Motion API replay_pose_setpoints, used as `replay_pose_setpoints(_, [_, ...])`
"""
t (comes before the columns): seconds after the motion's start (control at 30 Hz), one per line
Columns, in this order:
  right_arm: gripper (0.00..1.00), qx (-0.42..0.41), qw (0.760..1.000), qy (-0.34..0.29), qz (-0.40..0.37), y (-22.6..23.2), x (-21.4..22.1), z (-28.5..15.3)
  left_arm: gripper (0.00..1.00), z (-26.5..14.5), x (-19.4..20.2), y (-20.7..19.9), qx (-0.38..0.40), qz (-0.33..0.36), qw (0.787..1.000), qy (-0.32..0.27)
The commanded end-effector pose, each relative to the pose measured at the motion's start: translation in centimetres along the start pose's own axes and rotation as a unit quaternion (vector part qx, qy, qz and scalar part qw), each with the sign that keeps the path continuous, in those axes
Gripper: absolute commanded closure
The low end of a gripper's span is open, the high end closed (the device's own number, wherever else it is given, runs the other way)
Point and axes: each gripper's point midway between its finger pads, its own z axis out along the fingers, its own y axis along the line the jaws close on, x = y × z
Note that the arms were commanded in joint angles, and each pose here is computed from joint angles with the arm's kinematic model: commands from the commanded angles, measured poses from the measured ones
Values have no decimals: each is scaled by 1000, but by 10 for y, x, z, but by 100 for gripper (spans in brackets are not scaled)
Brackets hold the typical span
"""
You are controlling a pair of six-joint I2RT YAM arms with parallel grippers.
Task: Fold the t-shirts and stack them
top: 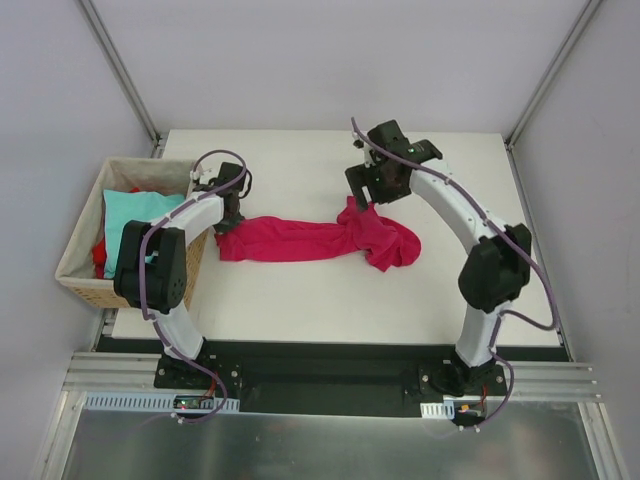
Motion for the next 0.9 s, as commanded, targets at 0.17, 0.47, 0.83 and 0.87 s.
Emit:
replay_pose_setpoints(0.17, [30, 169, 979, 17, -115, 63, 53, -20, 100, -1, -1, -7, 22, 6, 1000, 1])
replay_pose_setpoints(0.47, [46, 200, 967, 56, -150, 56, 67, 33, 100, -9, -4, -8, 39, 5, 999, -6])
replay_pose_setpoints(0.83, [58, 211, 967, 52, -134, 35, 63, 65, 100, -8, -4, -7, 43, 2, 999, -5])
replay_pose_setpoints(0.87, [64, 215, 966, 52, -134, 32, 64, 66, 100, -8, -5, -7, 43, 2, 999, -6])
